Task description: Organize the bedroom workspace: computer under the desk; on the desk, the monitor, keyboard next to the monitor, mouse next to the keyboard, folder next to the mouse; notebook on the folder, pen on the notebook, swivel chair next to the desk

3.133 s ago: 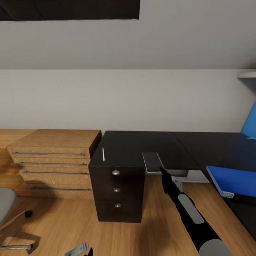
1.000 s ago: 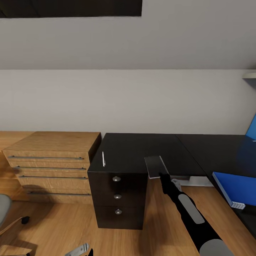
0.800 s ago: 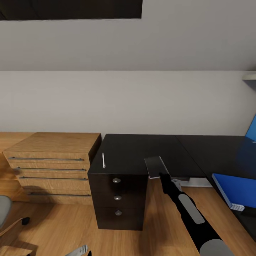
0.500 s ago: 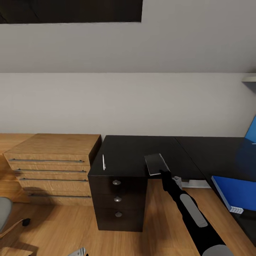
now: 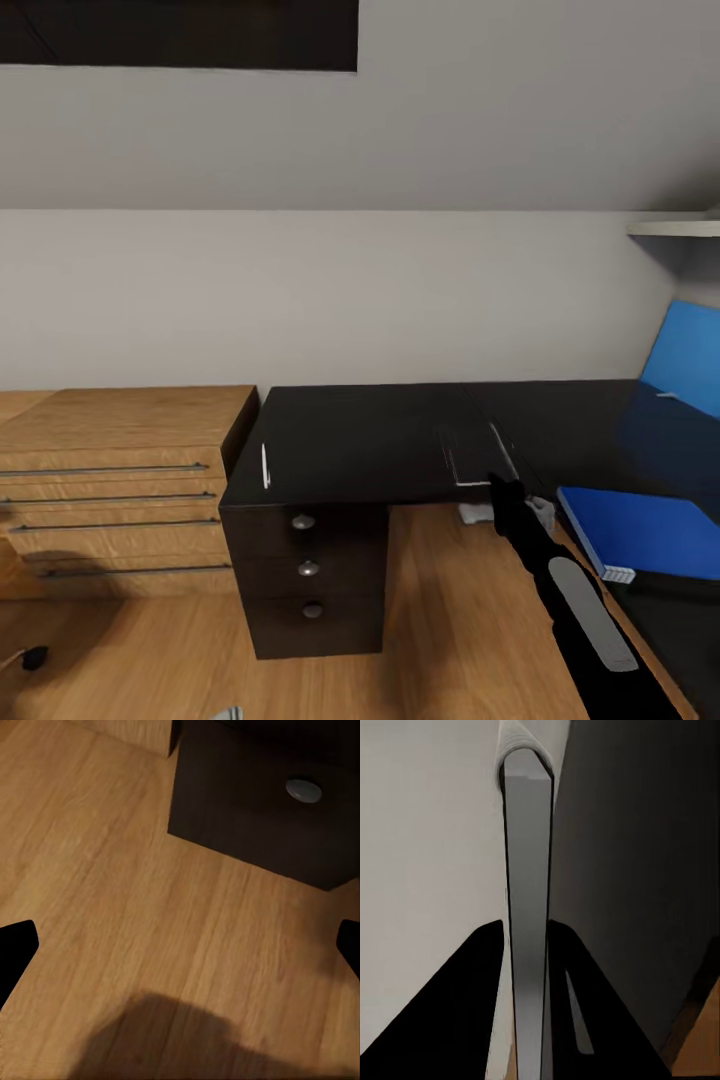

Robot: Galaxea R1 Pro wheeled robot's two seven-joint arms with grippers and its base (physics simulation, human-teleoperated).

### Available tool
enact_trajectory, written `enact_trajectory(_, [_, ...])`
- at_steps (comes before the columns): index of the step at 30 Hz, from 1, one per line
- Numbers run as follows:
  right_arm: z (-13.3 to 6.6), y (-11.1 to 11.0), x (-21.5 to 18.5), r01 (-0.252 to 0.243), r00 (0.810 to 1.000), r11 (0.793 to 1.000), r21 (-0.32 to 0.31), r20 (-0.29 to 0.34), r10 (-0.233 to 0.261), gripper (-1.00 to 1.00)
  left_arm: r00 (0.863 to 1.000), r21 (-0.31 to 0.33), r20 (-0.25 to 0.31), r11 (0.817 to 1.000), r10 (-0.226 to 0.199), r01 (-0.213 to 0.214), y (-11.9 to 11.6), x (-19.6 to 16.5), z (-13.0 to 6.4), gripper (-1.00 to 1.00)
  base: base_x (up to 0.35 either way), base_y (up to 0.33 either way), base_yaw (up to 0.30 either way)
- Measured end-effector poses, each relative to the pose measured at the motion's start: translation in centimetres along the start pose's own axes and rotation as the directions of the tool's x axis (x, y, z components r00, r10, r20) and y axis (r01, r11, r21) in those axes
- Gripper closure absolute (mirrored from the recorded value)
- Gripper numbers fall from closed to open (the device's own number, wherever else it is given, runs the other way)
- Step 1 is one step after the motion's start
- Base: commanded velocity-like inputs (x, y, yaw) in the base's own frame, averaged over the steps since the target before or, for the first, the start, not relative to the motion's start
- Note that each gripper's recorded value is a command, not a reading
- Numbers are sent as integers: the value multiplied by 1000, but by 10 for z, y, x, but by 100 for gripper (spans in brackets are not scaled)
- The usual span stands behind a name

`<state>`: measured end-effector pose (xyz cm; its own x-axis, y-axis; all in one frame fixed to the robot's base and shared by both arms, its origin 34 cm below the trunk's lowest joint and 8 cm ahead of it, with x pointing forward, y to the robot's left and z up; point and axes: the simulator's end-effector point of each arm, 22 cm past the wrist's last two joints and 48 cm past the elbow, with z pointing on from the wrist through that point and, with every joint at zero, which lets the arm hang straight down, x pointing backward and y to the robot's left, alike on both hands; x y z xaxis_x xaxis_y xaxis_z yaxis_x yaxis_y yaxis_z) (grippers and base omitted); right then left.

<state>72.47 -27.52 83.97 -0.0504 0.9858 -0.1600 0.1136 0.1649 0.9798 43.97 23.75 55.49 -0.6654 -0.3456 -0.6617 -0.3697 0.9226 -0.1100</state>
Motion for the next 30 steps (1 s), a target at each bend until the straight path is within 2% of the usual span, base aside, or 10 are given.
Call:
enact_trajectory(6, [-13, -18, -46, -49, 994, 998, 35, 100, 45, 100, 1000, -20, -2, 1000, 8, -8, 8, 3, 3, -100, 0, 0, -268])
enact_trajectory(16, [-17, -27, -61, -70, 989, 996, 52, 135, 63, 100, 1000, -38, -4, 999, 17, -17, 16, 6, 6, -100, 0, 0, -269])
enact_trajectory(30, [-21, -44, -79, -96, 978, 992, 80, 196, 79, 100, 1000, -37, -5, 999, 16, -16, 15, 6, 6, -100, 0, 0, -269])
